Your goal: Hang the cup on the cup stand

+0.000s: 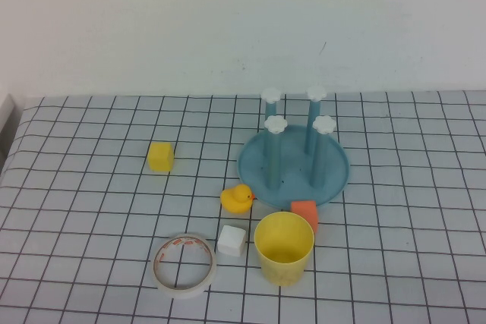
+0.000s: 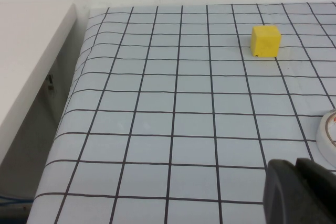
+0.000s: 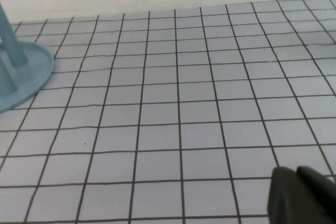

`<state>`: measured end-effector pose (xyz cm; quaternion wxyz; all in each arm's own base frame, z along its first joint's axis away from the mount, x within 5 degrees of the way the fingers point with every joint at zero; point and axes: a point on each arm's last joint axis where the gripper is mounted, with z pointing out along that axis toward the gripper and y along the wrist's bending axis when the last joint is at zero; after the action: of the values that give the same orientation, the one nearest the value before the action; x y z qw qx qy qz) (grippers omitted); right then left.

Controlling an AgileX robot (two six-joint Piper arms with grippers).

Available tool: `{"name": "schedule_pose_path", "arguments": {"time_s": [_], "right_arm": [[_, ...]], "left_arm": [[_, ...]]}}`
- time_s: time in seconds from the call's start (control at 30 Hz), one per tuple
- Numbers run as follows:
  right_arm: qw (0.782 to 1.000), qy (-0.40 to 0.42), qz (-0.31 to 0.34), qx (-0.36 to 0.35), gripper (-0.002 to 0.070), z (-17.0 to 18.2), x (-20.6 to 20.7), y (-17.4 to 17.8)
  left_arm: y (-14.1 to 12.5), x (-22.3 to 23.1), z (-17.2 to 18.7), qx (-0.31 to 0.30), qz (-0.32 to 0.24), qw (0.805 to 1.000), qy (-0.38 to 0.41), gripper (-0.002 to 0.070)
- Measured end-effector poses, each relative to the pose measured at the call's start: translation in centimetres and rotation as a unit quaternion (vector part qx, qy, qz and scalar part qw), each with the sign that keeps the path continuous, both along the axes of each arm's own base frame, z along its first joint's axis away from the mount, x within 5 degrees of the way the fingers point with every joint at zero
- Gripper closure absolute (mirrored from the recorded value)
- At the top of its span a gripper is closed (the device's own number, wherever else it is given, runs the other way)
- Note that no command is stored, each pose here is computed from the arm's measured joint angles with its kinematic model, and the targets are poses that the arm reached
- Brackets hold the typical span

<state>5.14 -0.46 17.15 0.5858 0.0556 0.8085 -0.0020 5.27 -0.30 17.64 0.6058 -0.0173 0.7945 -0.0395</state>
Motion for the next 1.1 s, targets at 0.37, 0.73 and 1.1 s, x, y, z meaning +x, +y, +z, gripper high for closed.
{"name": "schedule_pose_path", "arguments": {"time_s": [0.37,0.73,1.1], "right_arm": [[0.935,-0.008,0.011,0.353,0.0678,0.3,0.1,2.2],[0.882,-0.035,0.008,0.469,0.0678,1.2,0.2,2.5],[0.914,-0.018,0.039,0.403,0.0678,0.9,0.1,2.8]], "left_arm": [[-1.6,0.0,0.9,-0.404,0.005,0.915,0.004,0.0676],[-0.8,0.3,2.1,-0.427,0.024,0.901,-0.074,0.0676],[-2.3,-0.2,12.1,-0.049,-0.122,0.991,-0.022,0.0675]]}}
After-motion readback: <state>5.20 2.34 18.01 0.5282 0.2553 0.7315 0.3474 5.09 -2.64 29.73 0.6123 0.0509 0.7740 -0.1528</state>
